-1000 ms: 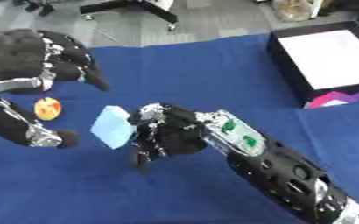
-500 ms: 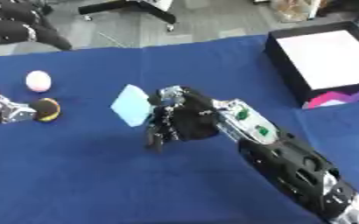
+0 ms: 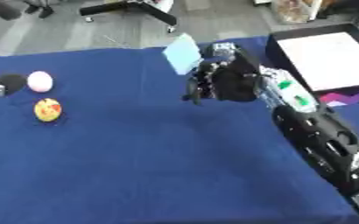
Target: Pick up the objects with one hand, pass them to the other hand, and then place them into the box on the other side of the table.
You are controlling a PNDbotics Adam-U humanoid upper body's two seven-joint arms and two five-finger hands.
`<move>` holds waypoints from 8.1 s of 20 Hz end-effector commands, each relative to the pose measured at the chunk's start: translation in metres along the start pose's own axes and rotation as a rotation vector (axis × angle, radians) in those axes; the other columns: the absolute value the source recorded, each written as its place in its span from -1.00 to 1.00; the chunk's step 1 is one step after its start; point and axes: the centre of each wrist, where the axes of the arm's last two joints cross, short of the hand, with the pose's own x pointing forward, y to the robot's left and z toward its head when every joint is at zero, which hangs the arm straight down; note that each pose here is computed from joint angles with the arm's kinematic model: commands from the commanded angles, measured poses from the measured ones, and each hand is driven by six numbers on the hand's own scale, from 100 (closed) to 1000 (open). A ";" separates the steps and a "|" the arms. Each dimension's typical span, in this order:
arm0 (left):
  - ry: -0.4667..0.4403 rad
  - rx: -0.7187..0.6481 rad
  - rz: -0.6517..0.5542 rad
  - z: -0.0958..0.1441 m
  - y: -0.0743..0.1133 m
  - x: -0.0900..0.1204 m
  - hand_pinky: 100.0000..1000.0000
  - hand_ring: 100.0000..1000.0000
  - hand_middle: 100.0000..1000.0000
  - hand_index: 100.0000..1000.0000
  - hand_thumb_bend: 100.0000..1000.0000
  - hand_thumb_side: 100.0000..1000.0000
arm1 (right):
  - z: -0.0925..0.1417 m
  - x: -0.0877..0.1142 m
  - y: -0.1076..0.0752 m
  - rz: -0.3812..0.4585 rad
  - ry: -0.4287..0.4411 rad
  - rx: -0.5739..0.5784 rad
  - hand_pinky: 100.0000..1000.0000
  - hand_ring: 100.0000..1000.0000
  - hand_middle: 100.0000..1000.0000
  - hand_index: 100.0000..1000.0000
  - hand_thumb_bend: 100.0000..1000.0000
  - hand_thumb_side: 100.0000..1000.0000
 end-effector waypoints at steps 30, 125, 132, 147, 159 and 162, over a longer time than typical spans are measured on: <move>0.160 0.001 0.049 0.035 -0.015 -0.006 0.60 0.22 0.14 0.54 -0.45 -0.64 | 0.243 0.002 -0.071 1.086 0.697 -1.119 1.00 0.35 0.45 1.00 -1.00 -0.75; 0.172 -0.024 0.041 0.040 -0.020 -0.008 0.61 0.23 0.14 0.54 -0.60 -0.61 | 0.236 0.034 -0.074 1.808 0.731 -0.659 0.69 0.61 0.89 1.00 -1.00 -0.73; 0.174 -0.025 0.042 0.041 -0.020 -0.008 0.61 0.22 0.14 0.54 -0.61 -0.60 | 0.236 0.032 -0.074 1.708 0.682 -0.633 0.84 0.66 0.95 1.00 -1.00 -0.77; 0.204 -0.079 0.024 0.045 -0.024 -0.015 0.61 0.24 0.15 0.54 -0.60 -0.55 | 0.214 0.059 -0.067 1.719 0.386 -0.557 0.83 0.56 0.84 1.00 -1.00 -0.78; 0.251 -0.197 -0.074 0.043 -0.026 -0.041 0.61 0.25 0.15 0.53 -0.44 -0.56 | 0.121 0.085 0.009 1.630 -0.241 -0.266 0.66 0.34 0.57 0.92 -1.00 -0.68; 0.255 -0.237 -0.088 0.039 -0.027 -0.049 0.60 0.24 0.14 0.52 -0.40 -0.58 | 0.100 0.083 0.029 1.542 -0.318 -0.216 0.74 0.29 0.53 0.80 -1.00 -0.61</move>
